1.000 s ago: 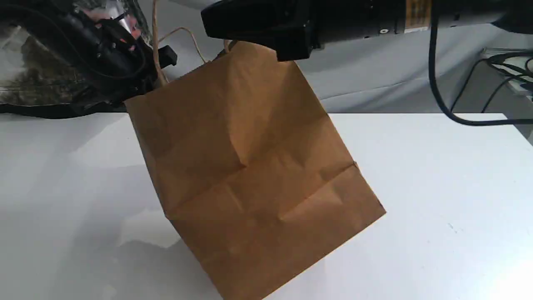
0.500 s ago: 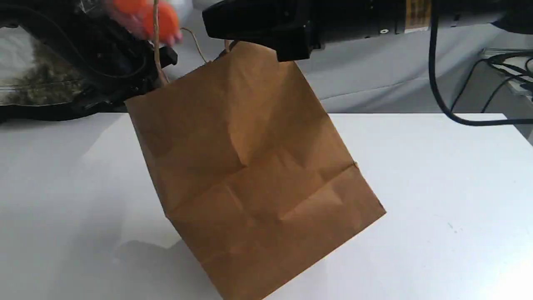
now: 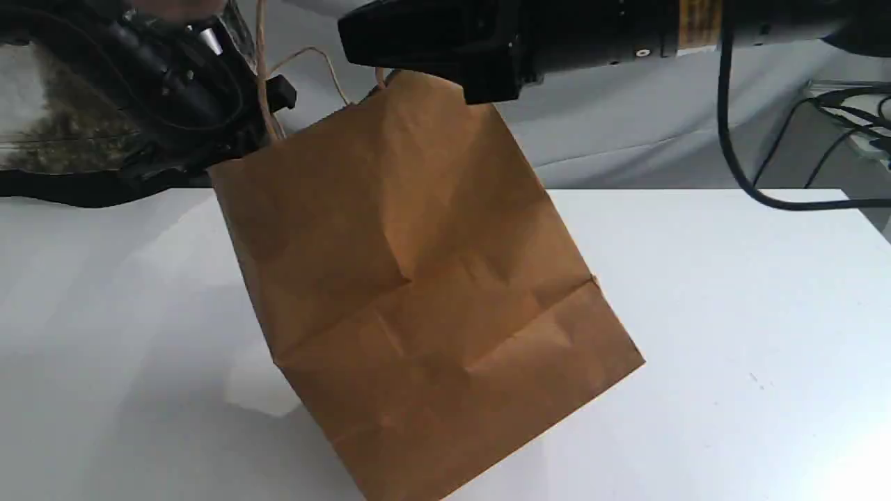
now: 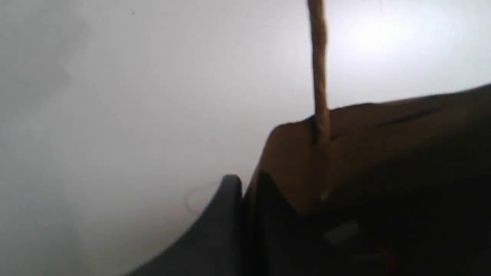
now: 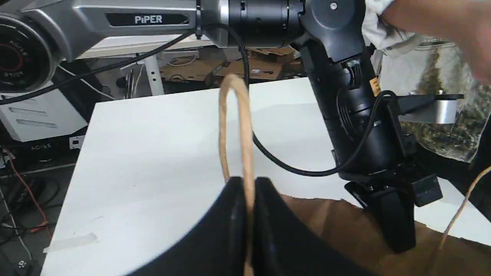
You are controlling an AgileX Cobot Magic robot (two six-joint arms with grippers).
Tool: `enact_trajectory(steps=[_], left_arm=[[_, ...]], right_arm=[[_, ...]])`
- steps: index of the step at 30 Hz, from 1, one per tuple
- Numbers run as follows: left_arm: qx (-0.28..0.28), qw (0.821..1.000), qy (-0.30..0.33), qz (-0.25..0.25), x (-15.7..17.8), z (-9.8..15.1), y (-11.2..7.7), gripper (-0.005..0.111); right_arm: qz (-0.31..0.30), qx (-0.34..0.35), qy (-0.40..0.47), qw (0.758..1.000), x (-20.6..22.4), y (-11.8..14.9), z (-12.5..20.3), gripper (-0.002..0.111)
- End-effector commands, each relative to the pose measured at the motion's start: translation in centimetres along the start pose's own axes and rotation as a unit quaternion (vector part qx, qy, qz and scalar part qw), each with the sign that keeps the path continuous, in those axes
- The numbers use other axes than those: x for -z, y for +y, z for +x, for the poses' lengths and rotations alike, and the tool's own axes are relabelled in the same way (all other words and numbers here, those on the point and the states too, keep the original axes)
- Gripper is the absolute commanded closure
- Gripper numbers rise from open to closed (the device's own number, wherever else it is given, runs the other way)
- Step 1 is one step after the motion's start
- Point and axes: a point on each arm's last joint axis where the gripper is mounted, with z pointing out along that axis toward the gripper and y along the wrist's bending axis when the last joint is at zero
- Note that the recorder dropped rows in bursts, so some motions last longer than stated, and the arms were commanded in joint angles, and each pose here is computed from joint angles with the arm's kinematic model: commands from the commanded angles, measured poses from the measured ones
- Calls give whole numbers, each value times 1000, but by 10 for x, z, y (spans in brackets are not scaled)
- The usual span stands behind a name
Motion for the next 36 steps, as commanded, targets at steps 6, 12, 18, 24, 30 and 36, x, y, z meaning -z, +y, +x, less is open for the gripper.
enact_trajectory(steps=[6,12,18,24,30,36], left_arm=[[-71,994,-76,-36,70,11,-27,107],[-109,989,-94,-43,87,22,-52,107],[-162,980,-87,-75,81,31,-77,107],[-193,973,-78,-97,73,37,-91,107],[-190,975,-77,-89,72,37,-93,107],[-186,977,-77,-76,72,37,-94,90]], right_arm=[[-28,23,-11,999,5,11,-9,108],[-48,28,-16,998,15,27,-16,108],[-46,-13,21,999,20,45,28,108],[24,-3,54,998,29,52,62,108],[32,-10,63,997,31,54,71,108],[47,-9,64,997,31,51,70,97]])
